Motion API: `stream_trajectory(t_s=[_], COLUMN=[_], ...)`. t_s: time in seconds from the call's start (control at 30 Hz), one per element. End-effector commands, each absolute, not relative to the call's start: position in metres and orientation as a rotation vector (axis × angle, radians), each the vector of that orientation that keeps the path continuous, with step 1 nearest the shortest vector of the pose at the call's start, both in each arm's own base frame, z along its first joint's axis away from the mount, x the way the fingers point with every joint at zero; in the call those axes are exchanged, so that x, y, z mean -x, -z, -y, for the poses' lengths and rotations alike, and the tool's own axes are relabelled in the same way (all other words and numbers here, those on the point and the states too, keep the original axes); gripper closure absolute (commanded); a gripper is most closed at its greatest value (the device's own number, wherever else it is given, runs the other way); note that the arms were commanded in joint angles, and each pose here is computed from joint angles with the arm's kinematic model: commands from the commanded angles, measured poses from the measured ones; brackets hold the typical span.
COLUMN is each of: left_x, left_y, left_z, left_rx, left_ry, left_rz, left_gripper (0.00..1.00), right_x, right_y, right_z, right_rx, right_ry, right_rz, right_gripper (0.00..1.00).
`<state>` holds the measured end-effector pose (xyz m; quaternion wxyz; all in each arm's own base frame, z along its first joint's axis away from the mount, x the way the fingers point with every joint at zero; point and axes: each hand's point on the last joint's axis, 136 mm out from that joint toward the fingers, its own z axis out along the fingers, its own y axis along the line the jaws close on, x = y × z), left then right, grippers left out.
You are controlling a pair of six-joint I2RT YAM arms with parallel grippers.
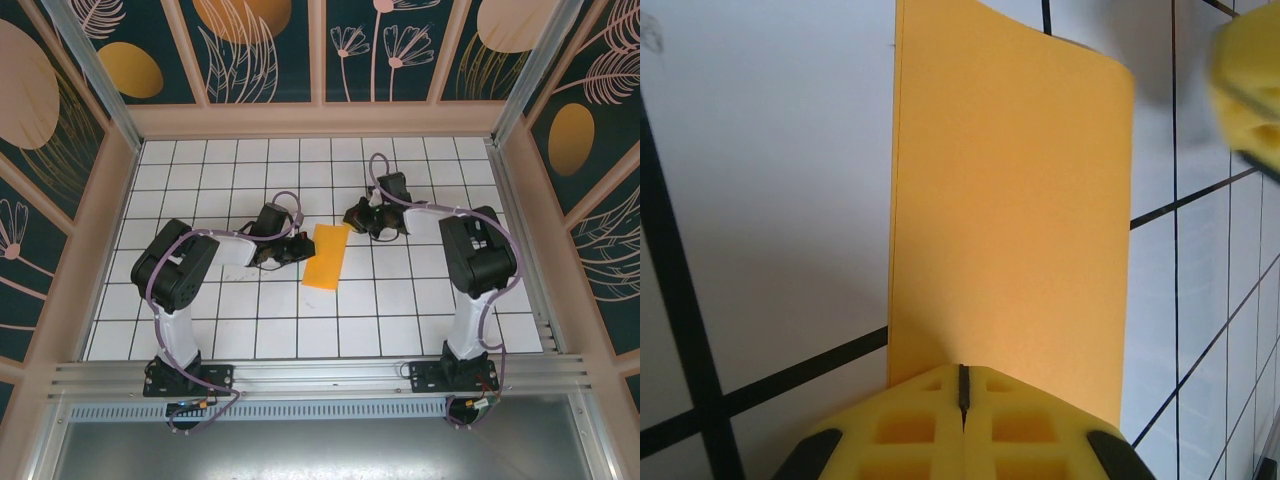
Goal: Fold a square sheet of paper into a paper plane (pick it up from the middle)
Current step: Fold the square sheet of paper in half at the center of the table.
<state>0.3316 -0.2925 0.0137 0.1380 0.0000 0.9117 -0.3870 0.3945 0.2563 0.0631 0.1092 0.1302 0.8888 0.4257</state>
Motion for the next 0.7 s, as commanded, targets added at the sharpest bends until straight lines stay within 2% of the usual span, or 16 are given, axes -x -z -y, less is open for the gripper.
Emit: stream_trajectory(t_s=[0.0,0.37,0.67], left_x=[-0.296,-0.296,-0.296], left_y=[0.037,0.036,0.035], left_z=[0.266,0.267,0.268], left_rx=[0.067,0.062,0.059], left_ry=[0.960,0.970,0.973], left_rz=[-2.844,-2.843,-2.840], left_gripper=[1.00,1.00,1.00], right_x=[-0.376,-0.334,-0.307], right_y=[-0.075,-0.054,-0.009], right_z=[-0.268,-0.287,-0.269], right_rx=[-0.335,-0.304,-0.387], right_ry=[-1.287,-1.317,-1.229], right_rz=[-2.605,-2.660,-2.748], right_gripper=[0.95,0.96,0.95])
